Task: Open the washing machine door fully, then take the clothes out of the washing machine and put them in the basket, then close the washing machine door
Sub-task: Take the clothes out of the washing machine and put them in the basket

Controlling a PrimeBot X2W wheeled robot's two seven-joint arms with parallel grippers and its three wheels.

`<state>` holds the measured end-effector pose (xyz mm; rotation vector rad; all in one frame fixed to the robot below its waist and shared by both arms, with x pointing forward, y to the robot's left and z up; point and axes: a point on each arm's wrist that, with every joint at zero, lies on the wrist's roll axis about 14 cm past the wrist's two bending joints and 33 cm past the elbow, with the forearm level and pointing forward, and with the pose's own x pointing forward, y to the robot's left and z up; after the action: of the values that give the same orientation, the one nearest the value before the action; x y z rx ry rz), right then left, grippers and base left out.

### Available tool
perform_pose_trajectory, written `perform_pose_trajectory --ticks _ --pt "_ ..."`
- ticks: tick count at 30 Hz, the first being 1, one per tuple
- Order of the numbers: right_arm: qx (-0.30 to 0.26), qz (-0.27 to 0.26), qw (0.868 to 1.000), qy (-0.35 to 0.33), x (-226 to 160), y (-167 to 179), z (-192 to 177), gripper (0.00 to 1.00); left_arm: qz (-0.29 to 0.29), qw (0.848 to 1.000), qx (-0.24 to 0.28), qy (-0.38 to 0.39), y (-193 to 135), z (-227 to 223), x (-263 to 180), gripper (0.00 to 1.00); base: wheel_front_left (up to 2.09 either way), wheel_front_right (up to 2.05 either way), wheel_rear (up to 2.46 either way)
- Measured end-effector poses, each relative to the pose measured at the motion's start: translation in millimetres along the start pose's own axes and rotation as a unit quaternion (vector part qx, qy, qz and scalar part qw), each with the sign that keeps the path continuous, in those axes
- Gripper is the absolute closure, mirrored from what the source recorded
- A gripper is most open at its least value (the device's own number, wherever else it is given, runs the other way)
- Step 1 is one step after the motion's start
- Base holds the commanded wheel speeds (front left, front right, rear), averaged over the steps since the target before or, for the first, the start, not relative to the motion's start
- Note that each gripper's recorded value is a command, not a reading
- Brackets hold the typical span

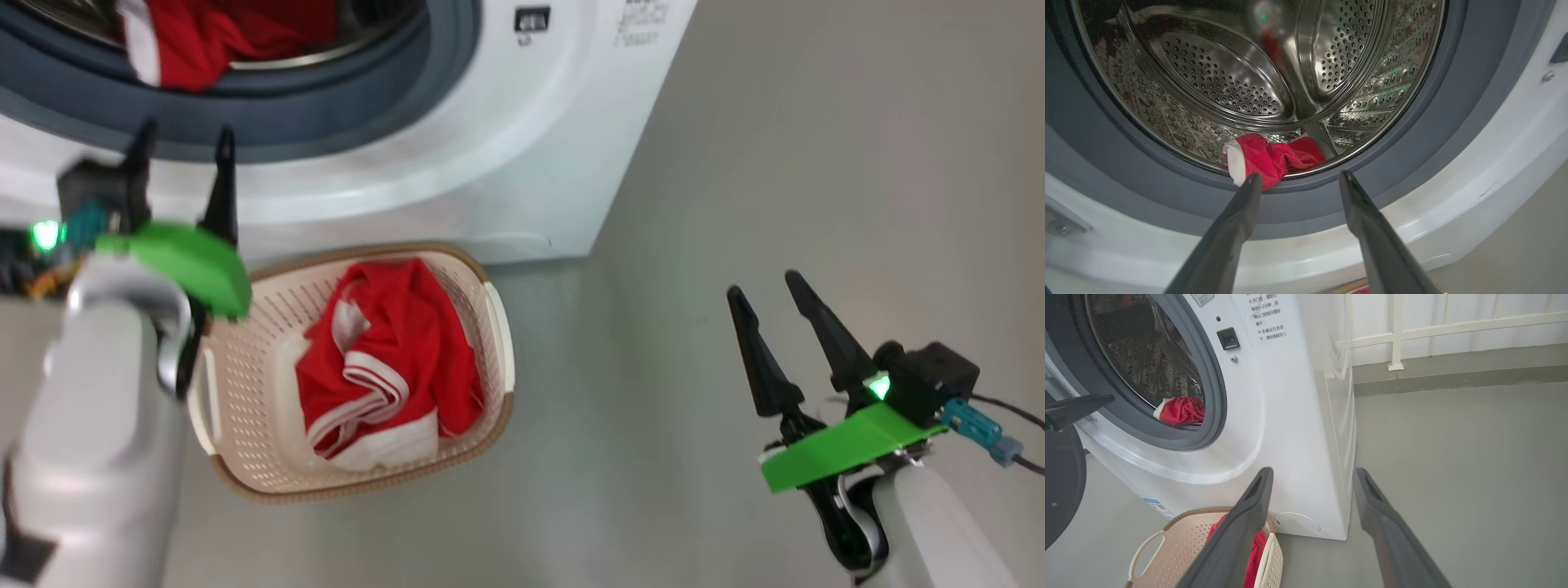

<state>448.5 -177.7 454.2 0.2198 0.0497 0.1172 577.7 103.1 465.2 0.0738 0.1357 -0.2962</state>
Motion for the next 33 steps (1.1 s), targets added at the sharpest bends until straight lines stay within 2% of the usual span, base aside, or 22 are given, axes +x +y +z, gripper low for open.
perform_pose_trajectory --ticks 7,16,33 --pt "0.006 -0.006 1.0 0.009 16.2 -3.4 -13.0 0.0 -0.013 0.993 0.108 0.054 1.8 -12.4 52.7 0.0 0.0 0.0 0.0" --pt "0.004 -0.018 1.0 0.016 24.9 -12.3 -21.6 0.0 -0.014 0.977 0.178 0.112 11.4 -38.4 95.8 0.0 0.0 0.0 0.0" --pt "-0.004 -0.04 0.999 0.027 24.0 -25.8 -28.9 0.0 0.014 0.966 0.203 0.16 34.3 -67.0 135.6 0.0 0.0 0.0 0.0"
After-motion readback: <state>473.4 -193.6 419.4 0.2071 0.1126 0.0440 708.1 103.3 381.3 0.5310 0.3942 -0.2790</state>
